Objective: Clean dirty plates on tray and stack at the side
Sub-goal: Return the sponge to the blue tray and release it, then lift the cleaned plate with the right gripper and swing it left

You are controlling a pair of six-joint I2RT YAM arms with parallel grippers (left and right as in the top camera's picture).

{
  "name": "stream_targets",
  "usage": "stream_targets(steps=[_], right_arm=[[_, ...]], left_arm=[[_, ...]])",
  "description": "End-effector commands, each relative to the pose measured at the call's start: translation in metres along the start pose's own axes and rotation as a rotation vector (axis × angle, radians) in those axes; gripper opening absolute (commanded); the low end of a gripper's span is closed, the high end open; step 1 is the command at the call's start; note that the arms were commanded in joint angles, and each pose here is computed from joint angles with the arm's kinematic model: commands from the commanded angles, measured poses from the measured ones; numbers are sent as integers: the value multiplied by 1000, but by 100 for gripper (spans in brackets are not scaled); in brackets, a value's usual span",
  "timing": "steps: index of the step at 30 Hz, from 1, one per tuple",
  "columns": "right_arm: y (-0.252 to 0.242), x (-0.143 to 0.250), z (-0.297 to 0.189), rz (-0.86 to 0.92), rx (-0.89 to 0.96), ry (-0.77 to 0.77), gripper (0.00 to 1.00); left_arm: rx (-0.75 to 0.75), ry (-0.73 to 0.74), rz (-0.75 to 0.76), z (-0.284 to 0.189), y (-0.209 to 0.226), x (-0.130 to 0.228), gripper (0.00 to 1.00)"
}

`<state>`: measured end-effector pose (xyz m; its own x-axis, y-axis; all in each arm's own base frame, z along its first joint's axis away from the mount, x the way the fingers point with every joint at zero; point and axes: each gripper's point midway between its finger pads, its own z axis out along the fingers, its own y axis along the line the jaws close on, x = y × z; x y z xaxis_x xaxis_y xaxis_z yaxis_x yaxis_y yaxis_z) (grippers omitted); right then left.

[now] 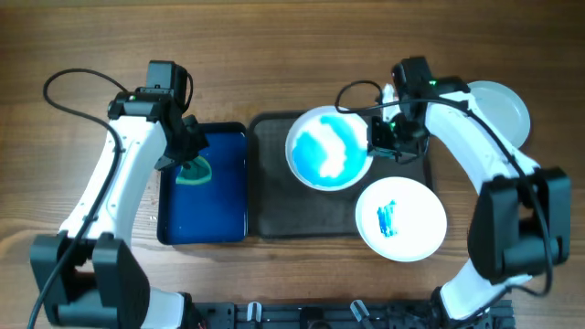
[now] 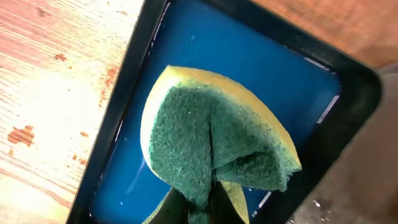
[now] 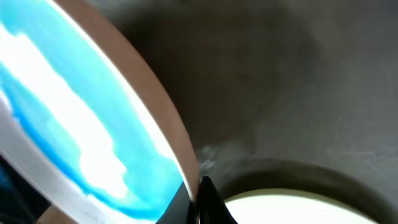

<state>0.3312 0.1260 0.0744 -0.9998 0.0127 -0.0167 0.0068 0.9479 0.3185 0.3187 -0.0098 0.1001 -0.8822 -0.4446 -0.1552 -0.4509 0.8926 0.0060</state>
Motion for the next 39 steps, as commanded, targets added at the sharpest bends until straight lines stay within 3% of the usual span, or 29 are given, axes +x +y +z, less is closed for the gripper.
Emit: stream_targets(steps=[1, 6, 7, 9, 10, 11, 18, 24, 31, 39], right_arm=[[28, -2, -20, -89, 7, -55, 5], [46, 10, -15, -138, 7, -26, 5], [48, 11, -15, -146, 7, -24, 5], [55, 14, -14, -168, 8, -20, 4], [57, 15, -14, -175, 12, -19, 4], [58, 15, -15, -181, 22, -21, 5], [76, 11, -35, -233, 55, -52, 5], [93, 6, -41, -270, 47, -94, 4], [124, 6, -36, -357, 21, -145, 5], [174, -1, -38, -474, -9, -250, 5]], left_arm=[[-45, 75, 45, 32, 5, 11, 4], [-43, 161, 51, 70, 4, 30, 4], [-42, 173, 51, 75, 4, 33, 11], [-37, 200, 51, 81, 2, 37, 67], [-31, 206, 50, 81, 1, 38, 91], [-27, 206, 49, 81, 1, 38, 100], [34, 142, 18, 52, -8, 25, 100], [73, -68, -75, -33, 3, -6, 100], [108, -274, -244, -98, 60, -24, 100], [95, -225, -474, -102, 124, -15, 100]])
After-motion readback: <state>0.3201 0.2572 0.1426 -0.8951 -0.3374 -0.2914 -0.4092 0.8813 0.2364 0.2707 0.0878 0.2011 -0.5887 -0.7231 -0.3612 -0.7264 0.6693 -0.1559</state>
